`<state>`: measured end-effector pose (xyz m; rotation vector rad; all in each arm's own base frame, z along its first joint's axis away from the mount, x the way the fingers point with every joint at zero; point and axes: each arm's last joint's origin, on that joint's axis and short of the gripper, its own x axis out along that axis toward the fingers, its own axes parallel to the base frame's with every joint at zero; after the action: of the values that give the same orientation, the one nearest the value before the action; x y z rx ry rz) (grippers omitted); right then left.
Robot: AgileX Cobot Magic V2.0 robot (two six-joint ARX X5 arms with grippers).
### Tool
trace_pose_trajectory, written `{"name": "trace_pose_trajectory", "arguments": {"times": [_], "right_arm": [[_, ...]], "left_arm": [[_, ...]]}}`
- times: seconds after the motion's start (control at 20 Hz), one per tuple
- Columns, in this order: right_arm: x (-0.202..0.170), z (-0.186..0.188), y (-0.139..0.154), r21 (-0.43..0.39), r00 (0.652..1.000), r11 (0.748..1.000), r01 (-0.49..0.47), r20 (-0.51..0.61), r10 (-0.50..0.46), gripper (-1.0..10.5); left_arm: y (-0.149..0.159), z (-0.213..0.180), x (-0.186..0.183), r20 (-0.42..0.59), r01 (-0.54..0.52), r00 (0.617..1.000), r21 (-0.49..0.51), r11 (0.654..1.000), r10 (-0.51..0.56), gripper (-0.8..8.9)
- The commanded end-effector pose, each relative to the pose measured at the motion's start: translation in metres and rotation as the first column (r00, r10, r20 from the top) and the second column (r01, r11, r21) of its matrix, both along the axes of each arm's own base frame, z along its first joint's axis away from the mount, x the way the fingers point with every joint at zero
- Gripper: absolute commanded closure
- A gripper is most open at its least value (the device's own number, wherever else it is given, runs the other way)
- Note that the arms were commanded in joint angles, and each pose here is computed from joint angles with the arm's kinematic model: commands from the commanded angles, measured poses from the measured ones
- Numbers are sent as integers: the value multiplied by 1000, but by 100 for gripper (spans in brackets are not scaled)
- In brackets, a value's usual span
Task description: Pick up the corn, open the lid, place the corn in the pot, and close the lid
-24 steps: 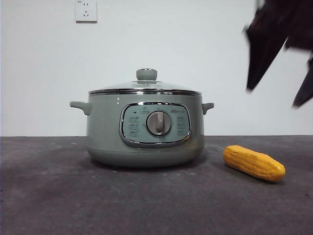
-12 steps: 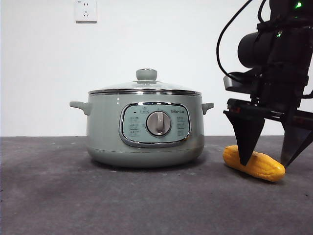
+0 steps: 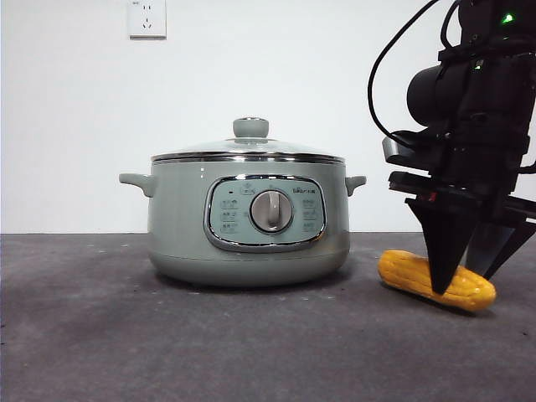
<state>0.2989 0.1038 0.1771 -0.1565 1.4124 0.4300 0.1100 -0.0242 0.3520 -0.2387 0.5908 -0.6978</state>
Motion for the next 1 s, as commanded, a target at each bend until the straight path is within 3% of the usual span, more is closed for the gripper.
{"name": "trace_pose_trajectory", "arguments": {"times": [0.05,0.25,0.55,0.7,1.0], "right_arm": [[-8,19,-3,11,999,1000,-13,33,12,963],[-36,79,-12,68,978,998,-7,209,-7,963],[-107,157,-36,172,879,985,-21,473,-64,962],[-138,175,-46,202,842,979,-26,533,-88,962],[-176,187,-58,230,820,973,-19,561,-117,962]], "left_arm": [[-2,2,5,31,26,999,-1,1000,-26,239],[-11,9,26,105,73,992,-4,997,-73,250],[-48,22,87,173,138,974,72,988,-148,250],[-75,25,127,192,111,971,154,982,-140,250],[-126,8,197,202,77,969,298,951,-142,250]]}}
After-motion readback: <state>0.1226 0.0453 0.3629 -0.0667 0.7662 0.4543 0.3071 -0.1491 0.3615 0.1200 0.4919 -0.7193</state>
